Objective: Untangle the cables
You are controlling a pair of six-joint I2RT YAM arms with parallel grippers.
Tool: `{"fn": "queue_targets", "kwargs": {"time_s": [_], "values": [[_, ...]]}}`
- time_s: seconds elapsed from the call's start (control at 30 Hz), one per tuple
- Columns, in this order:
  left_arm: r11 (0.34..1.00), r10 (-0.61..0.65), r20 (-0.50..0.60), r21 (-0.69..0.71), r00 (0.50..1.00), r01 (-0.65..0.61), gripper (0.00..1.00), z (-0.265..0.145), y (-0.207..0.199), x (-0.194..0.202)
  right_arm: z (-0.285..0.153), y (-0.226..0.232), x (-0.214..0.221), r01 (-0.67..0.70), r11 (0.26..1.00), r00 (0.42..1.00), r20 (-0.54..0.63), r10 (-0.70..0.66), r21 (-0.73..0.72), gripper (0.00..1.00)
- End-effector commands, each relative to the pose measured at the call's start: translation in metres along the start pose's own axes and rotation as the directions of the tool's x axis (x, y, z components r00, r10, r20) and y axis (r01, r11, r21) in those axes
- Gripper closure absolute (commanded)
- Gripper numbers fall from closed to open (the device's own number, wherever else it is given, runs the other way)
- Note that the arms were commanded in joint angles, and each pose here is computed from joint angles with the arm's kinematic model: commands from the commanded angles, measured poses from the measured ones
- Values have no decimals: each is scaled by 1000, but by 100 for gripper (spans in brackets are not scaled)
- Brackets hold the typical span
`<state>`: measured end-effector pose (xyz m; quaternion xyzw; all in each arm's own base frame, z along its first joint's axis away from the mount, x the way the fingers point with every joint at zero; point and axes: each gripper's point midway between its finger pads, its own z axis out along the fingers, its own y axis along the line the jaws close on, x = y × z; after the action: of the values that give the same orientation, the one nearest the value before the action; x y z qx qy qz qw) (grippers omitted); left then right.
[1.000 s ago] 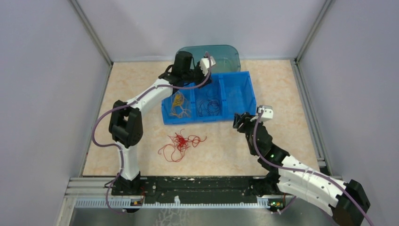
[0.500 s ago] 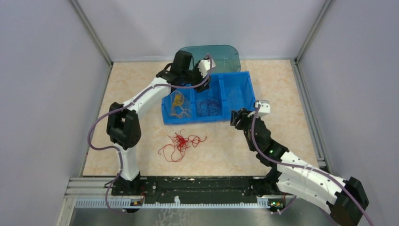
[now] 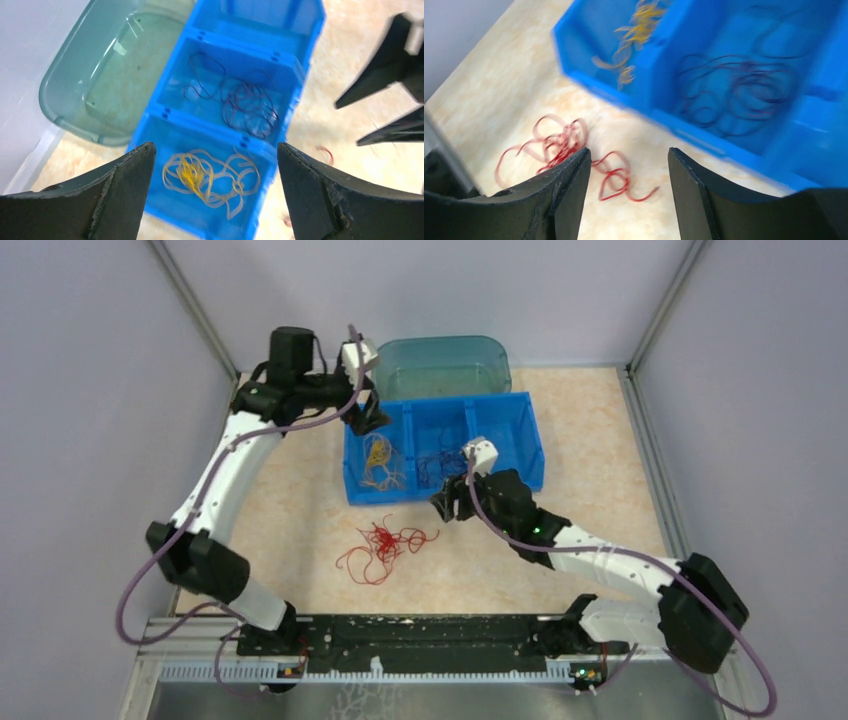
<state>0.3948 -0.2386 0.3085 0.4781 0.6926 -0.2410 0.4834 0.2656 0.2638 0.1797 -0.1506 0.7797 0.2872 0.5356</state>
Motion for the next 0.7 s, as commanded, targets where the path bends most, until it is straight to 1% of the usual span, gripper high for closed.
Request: {"fn": "queue_targets", "kwargs": {"time_s": [0.0, 0.07, 0.1, 0.17, 0.37, 0.47, 0.67], "values": [[993, 22, -8, 115, 1000, -21, 4, -49, -48, 24, 4, 88, -2, 64, 925, 998, 7, -66, -374, 40], [994, 27, -40, 111, 999, -23, 3, -66, -57, 47, 9, 111, 10, 76, 902, 996, -15, -91, -424, 39], [994, 40, -58, 108, 998, -34, 2, -72, -62, 58, 18, 113, 22, 70, 907, 994, -49, -99, -416, 38], [995, 75, -86, 79, 994, -68, 2, -85, -67, 76, 31, 120, 34, 41, 907, 991, -96, -90, -420, 39], [993, 98, -190, 87, 977, -83, 1, -97, -89, 135, 65, 138, 70, -19, 883, 978, -192, -81, -469, 40], [987, 135, -197, 111, 971, -114, 1, -100, -101, 149, 81, 133, 85, -30, 900, 974, -217, -72, -435, 44], [952, 273, -175, 189, 946, -240, 3, -107, -126, 170, 98, 130, 77, -52, 926, 980, -197, -24, -374, 45]]}}
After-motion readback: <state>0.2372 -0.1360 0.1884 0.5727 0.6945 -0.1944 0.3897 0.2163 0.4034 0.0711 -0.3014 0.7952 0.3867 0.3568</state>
